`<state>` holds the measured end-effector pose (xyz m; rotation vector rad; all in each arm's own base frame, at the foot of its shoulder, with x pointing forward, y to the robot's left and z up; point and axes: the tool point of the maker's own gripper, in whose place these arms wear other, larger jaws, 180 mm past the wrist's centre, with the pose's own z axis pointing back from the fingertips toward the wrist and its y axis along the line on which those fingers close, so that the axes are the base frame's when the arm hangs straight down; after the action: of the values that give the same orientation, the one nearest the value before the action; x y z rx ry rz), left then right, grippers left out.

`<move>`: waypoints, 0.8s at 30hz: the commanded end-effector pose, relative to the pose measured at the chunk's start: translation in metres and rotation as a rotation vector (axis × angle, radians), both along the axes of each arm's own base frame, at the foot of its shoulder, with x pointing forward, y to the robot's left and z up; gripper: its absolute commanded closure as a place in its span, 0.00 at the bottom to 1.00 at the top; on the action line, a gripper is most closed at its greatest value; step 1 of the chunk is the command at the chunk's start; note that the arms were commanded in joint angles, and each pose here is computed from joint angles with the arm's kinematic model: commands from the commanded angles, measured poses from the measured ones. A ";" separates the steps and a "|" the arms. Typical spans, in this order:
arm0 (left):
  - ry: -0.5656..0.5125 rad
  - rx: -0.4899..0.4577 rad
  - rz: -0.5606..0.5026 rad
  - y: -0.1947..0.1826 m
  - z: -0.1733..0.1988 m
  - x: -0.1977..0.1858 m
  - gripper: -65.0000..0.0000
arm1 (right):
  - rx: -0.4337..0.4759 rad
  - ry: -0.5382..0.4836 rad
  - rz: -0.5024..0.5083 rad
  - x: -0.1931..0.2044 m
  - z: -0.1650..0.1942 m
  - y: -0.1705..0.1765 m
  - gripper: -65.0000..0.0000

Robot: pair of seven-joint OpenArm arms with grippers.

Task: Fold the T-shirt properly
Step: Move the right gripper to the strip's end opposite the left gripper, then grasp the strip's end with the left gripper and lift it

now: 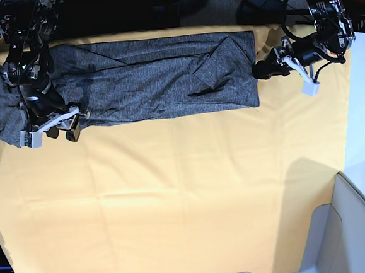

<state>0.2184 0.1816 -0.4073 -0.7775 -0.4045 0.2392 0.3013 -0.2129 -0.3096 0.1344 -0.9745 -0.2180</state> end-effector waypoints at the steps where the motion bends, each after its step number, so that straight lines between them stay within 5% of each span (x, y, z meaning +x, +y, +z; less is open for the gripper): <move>1: 0.016 0.063 -0.010 0.009 -0.004 -0.002 0.55 | -0.010 -0.046 -0.013 0.003 0.012 -0.006 0.50; 9: 0.017 0.043 -0.085 -0.022 -0.006 -0.010 0.55 | -0.033 -0.027 -0.117 -0.014 0.009 -0.044 0.50; 21: 0.009 0.013 -0.158 -0.052 -0.006 -0.012 0.56 | -0.038 -0.016 -0.131 -0.019 0.006 -0.049 0.50; 24: 0.008 0.016 -0.154 -0.051 -0.006 -0.011 0.66 | -0.039 -0.014 -0.132 -0.019 0.005 -0.049 0.50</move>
<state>0.2122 0.1266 -0.4102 -0.8156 -0.3683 0.1119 0.2762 -0.2588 -0.3171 0.0445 -0.9506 -0.3298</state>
